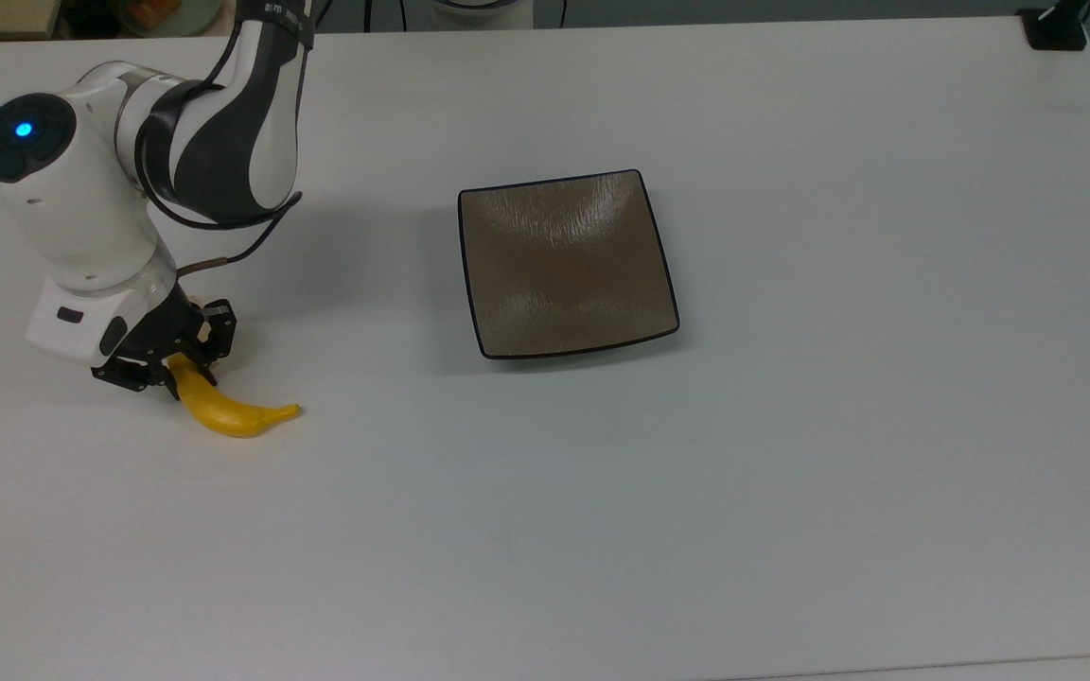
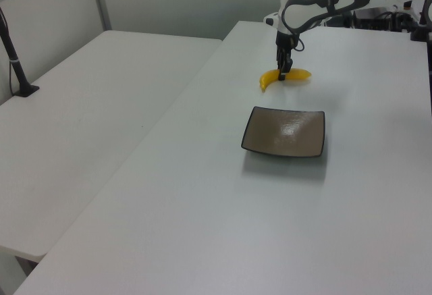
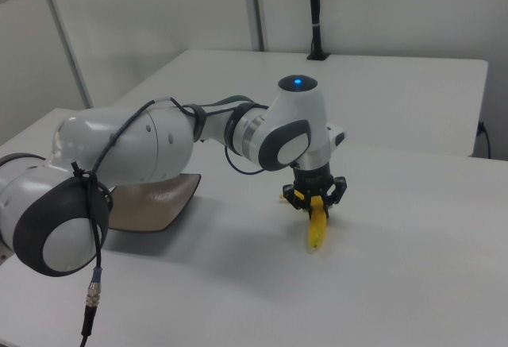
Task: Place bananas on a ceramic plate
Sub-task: 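Lower the gripper and close it around the banana's middle, then lift the banana and carry it over the brown square plate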
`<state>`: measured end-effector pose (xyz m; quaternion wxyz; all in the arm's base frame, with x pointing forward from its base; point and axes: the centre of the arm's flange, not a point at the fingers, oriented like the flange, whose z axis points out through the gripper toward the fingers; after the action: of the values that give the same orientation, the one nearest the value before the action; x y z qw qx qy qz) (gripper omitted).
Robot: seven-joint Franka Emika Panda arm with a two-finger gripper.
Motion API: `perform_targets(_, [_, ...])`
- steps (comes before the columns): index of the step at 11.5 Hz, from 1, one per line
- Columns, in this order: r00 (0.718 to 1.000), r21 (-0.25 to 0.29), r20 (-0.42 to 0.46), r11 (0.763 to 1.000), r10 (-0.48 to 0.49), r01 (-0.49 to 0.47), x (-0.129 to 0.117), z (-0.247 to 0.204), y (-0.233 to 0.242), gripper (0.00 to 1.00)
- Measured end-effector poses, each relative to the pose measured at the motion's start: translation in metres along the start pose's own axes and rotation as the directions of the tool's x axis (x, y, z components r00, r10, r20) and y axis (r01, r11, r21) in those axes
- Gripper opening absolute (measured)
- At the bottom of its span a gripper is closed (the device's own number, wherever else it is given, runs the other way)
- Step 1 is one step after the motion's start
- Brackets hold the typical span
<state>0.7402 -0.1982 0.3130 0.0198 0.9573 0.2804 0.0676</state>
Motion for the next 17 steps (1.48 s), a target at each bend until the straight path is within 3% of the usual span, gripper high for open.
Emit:
perform_targets(4, [1.000,0.000,-0.008,1.000,-0.006,0.006,0.004,-0.047,-0.003,0.32])
perform_targets(10, [0.996,0.077,0.014,0.993,-0.086,0.085,0.008,-0.219,-0.081,0.32])
perform_targets(13, [0.983,0.179,0.076,0.972,-0.165,0.149,0.010,-0.261,-0.140,0.32])
perform_targets(17, [0.955,0.341,0.129,0.916,-0.266,0.209,0.030,-0.242,-0.207,0.32])
